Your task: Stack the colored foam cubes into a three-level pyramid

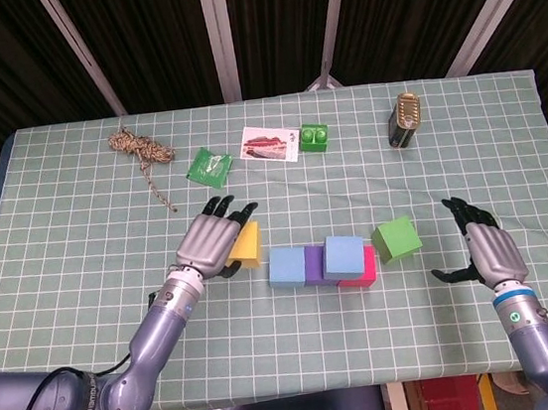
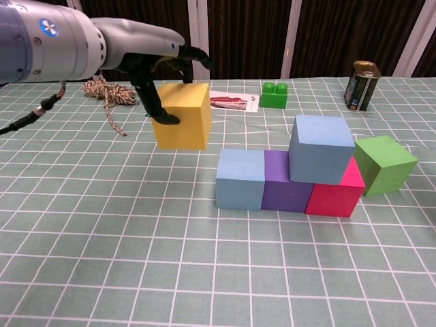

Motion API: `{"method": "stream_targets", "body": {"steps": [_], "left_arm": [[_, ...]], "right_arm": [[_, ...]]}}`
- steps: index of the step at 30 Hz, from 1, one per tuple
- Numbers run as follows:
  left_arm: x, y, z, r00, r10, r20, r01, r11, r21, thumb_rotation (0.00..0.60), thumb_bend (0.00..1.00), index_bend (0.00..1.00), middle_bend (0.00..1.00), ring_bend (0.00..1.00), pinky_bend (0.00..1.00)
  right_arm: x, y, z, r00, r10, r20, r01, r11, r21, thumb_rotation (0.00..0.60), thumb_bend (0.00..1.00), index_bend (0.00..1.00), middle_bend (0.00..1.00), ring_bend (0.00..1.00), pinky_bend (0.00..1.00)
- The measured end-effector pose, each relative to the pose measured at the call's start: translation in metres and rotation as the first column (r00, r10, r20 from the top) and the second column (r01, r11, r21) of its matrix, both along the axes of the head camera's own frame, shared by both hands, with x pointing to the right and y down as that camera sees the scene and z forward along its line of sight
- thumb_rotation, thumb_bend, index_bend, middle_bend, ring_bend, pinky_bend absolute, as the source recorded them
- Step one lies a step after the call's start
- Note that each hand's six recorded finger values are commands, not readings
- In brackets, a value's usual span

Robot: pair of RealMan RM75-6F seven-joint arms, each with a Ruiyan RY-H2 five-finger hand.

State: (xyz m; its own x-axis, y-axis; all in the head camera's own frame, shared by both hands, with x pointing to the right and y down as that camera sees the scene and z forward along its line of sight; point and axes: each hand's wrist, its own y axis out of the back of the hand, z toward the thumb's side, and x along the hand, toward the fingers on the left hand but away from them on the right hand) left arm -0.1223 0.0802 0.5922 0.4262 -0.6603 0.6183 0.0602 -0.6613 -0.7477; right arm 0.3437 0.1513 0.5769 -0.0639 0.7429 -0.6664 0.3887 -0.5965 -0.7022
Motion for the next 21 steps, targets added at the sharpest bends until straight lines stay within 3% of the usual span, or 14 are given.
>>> {"method": "stream_targets", "body": {"steps": [21], "left_arm": [[0.063, 0.007, 0.005, 0.999, 0.028, 0.022, -0.027, 0.999, -0.023, 0.600, 0.43, 0.01, 0.29, 0.00, 0.00]], "right_arm": [[0.001, -0.002, -0.002, 0.998, 0.031, 0.055, -0.030, 0.999, -0.021, 0.600, 0.17, 0.00, 0.00, 0.00, 0.00]]}}
